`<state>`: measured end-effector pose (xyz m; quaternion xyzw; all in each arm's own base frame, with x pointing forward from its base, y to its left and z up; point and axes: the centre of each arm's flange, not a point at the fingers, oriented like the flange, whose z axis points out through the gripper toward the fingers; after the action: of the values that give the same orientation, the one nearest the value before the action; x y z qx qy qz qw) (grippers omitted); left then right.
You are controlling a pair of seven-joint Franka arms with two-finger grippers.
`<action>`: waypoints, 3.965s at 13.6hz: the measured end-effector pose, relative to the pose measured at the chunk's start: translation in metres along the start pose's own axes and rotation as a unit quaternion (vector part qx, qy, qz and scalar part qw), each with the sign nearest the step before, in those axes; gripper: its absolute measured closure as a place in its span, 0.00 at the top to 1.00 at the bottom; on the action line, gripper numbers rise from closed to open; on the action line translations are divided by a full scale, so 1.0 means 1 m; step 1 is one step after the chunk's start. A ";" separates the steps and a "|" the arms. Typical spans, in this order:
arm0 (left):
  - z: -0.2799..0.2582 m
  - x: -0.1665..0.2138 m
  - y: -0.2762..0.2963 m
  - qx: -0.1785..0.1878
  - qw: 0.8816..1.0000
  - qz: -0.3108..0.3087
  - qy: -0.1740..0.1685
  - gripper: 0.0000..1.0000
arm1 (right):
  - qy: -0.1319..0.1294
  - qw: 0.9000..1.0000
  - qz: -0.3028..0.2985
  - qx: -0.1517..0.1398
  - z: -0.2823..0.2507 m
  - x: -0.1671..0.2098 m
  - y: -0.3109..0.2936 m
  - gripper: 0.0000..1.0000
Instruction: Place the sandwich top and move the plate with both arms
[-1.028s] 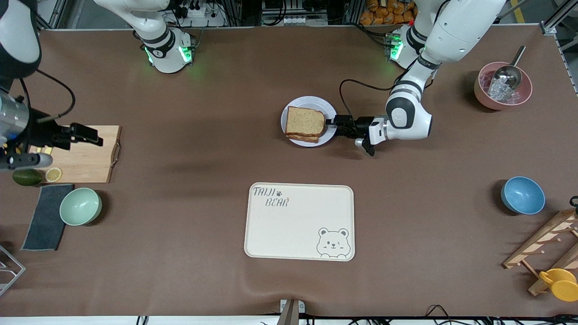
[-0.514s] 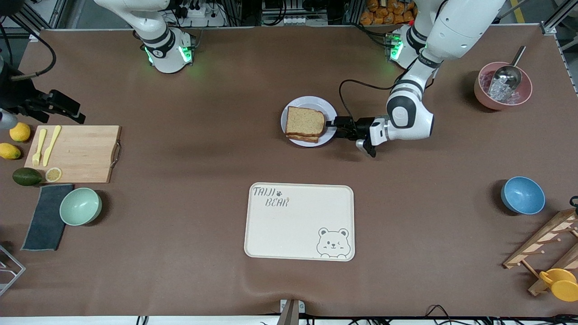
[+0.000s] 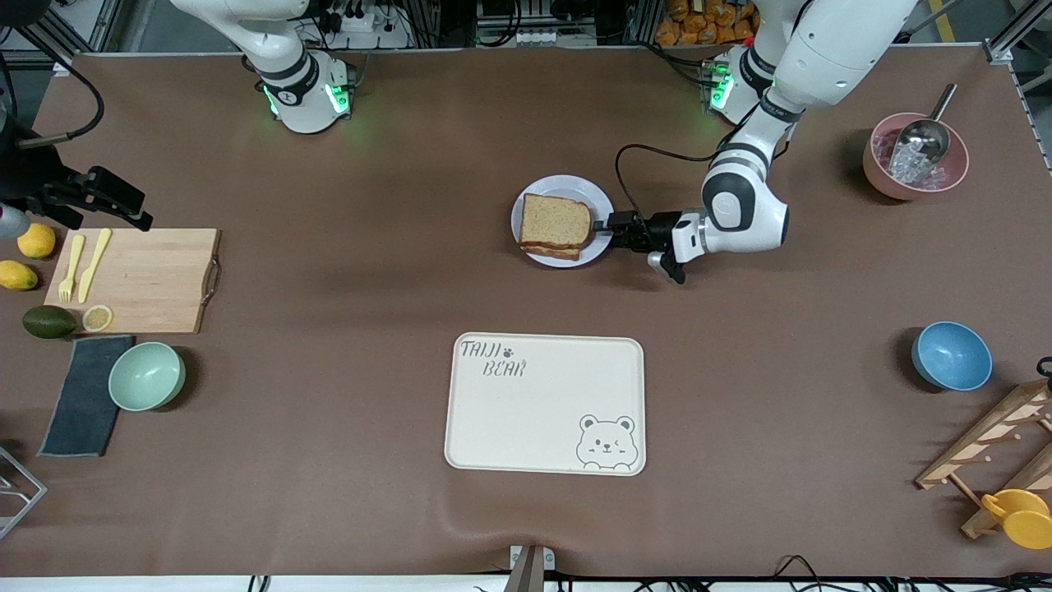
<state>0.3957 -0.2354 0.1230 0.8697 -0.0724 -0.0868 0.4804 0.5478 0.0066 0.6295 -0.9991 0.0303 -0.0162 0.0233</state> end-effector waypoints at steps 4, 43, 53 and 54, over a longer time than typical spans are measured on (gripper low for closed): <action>0.001 -0.007 -0.004 0.003 1.000 0.019 -0.004 0.24 | 0.006 1.000 -0.002 -0.008 -0.004 0.006 -0.001 1.00; 0.004 0.081 0.049 -0.149 0.968 -0.047 0.196 0.05 | -0.015 1.000 -0.005 -0.013 0.010 0.017 -0.006 1.00; -0.009 0.163 0.041 -0.189 0.946 -0.045 0.259 0.05 | -0.025 1.000 -0.002 -0.013 0.019 0.021 -0.004 1.00; -0.013 0.169 0.039 -0.189 0.945 -0.043 0.265 0.05 | -0.025 1.000 -0.002 -0.013 0.019 0.021 -0.004 1.00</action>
<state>0.5613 -0.2802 0.1489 0.7568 0.1128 0.1139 0.6336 0.5697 0.0097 0.6117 -0.9995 0.0275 0.0088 0.0109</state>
